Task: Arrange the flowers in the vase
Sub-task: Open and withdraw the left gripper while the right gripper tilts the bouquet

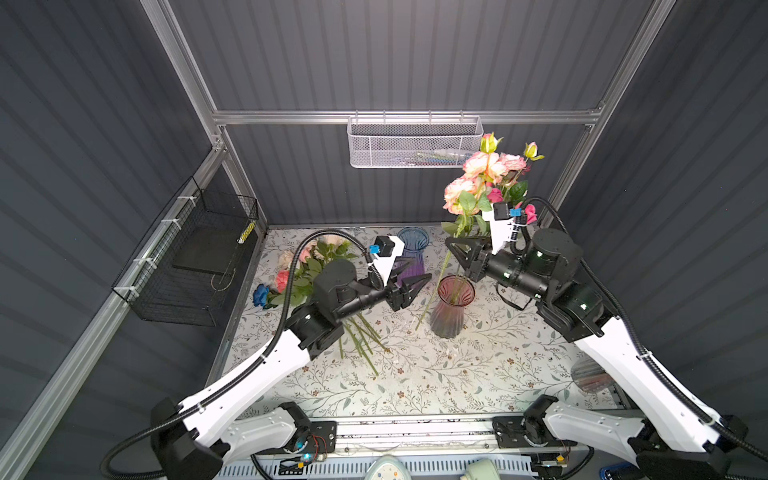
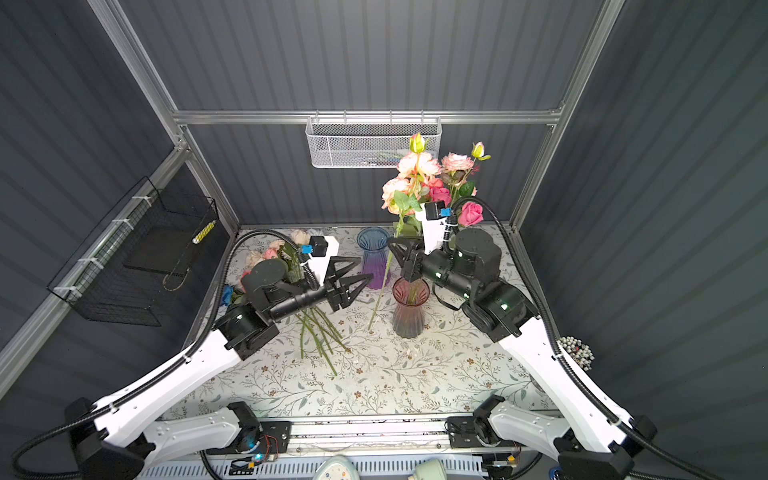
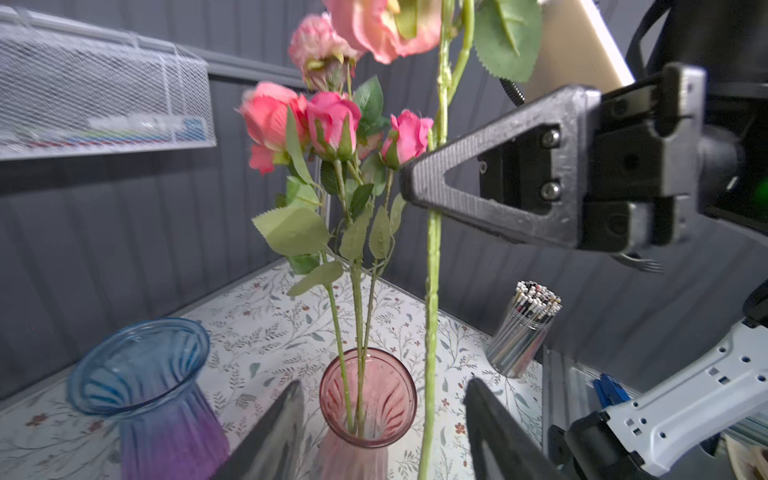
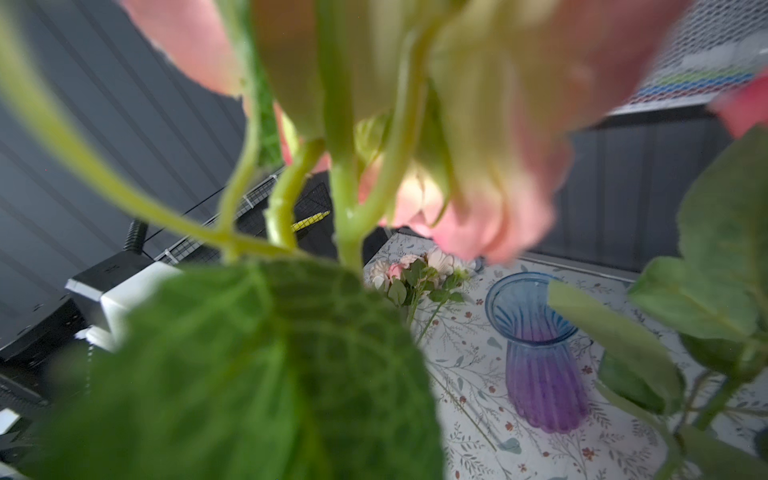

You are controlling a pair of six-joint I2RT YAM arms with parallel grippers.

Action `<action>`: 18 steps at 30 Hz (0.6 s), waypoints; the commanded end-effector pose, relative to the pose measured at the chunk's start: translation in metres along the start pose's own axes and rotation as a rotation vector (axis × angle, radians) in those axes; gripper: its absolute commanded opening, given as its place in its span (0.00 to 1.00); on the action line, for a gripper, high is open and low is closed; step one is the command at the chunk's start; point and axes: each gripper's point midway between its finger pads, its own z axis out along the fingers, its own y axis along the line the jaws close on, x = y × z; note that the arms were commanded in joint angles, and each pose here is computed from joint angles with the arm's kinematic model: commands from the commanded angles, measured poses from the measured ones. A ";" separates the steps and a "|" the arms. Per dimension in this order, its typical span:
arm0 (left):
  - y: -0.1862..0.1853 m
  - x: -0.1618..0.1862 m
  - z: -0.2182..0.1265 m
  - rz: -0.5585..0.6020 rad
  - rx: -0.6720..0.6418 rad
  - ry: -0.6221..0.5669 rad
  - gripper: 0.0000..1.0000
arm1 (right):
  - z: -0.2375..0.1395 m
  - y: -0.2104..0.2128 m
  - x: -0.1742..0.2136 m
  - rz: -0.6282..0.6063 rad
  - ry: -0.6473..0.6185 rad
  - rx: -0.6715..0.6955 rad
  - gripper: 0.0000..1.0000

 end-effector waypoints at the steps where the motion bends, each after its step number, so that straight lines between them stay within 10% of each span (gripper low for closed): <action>1: 0.016 0.006 -0.024 0.022 -0.130 0.005 0.67 | -0.019 0.002 -0.032 -0.096 -0.087 0.059 0.12; 18: 0.044 0.017 -0.069 0.029 -0.344 -0.004 0.70 | -0.054 -0.024 -0.083 -0.321 -0.170 0.341 0.13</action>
